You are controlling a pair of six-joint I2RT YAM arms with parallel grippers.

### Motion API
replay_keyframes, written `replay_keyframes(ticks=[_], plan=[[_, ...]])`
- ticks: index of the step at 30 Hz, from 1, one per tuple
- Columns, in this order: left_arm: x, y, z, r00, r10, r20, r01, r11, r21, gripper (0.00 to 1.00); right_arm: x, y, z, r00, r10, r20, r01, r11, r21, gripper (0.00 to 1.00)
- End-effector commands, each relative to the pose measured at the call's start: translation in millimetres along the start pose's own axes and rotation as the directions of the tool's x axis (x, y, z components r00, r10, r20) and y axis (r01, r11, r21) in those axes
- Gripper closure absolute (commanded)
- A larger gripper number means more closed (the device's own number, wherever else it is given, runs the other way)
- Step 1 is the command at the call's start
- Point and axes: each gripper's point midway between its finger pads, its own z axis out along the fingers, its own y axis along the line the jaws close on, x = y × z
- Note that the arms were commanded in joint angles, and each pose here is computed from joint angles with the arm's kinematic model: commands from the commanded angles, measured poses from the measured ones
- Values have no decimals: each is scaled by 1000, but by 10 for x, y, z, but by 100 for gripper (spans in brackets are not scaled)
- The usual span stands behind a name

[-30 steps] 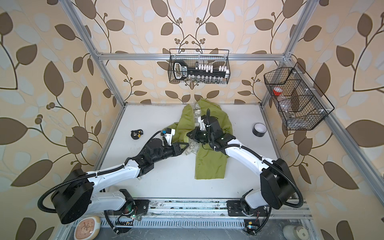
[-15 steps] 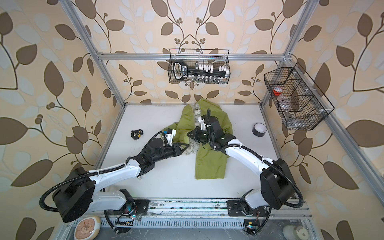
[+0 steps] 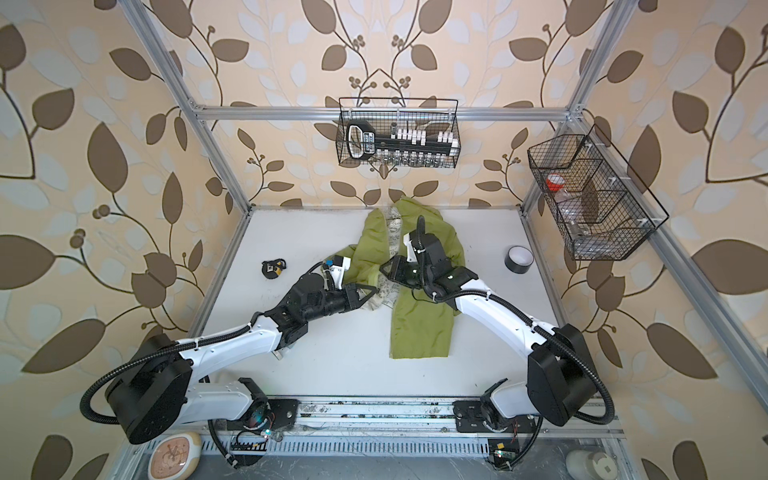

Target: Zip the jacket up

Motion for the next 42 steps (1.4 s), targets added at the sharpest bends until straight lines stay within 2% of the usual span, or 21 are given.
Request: replay_keyframes(ticks=[1, 2, 3, 10, 14, 16, 18, 21, 23, 27, 30, 33, 35, 38, 42], plan=[[-79, -253, -15, 1000, -10, -22, 12, 993, 121, 100, -36, -274, -188, 995, -93, 44, 87, 988, 128, 20], [-73, -269, -16, 999, -13, -33, 17, 991, 132, 100, -47, -301, -240, 993, -103, 56, 94, 987, 133, 2], [-71, -283, -18, 999, -15, -41, 20, 990, 140, 100, -57, -334, -276, 992, -105, 64, 95, 986, 135, 0], [-71, -430, -66, 995, -28, -100, 49, 977, 208, 100, -119, -616, -546, 987, -99, 123, 78, 983, 169, 0], [-92, -468, -110, 993, -40, -114, 65, 974, 215, 100, -65, -651, -610, 980, -32, 197, 34, 999, -6, 0], [-107, -475, -128, 992, -42, -117, 68, 973, 221, 100, -15, -759, -679, 967, 50, 250, -39, 998, -47, 0], [-143, -500, -148, 993, -42, -113, 68, 969, 237, 100, 95, -859, -671, 973, 71, 218, -63, 997, -44, 0], [-209, -525, -175, 994, -51, -93, 73, 965, 253, 100, 255, -1008, -590, 989, 75, 128, -79, 996, 30, 0], [-266, -545, -192, 996, -49, -73, 67, 962, 266, 100, 348, -1037, -535, 994, 73, 80, -75, 997, 25, 0], [-366, -572, -216, 998, -43, -38, 51, 963, 264, 100, 376, -1127, -571, 990, 73, 119, -79, 996, 46, 10], [-443, -482, -211, 1000, -7, -4, 7, 985, 173, 100, 412, -1077, -600, 992, 21, 128, -29, 998, 61, 19], [-512, -399, -261, 997, 69, 17, -70, 996, 48, 100, 482, -947, -677, 980, -158, 125, 135, 976, 174, 18], [-577, -452, -335, 990, 126, 63, -128, 991, 42, 100, 552, -871, -716, 967, -225, 124, 196, 958, 211, 16], [-618, -599, -465, 960, 249, 125, -259, 963, 71, 100, 688, -820, -724, 963, -241, 118, 217, 958, 188, 15], [-592, -642, -540, 927, 359, 110, -365, 930, 45, 100, 885, -828, -741, 962, -236, 141, 214, 965, 153, 0]])
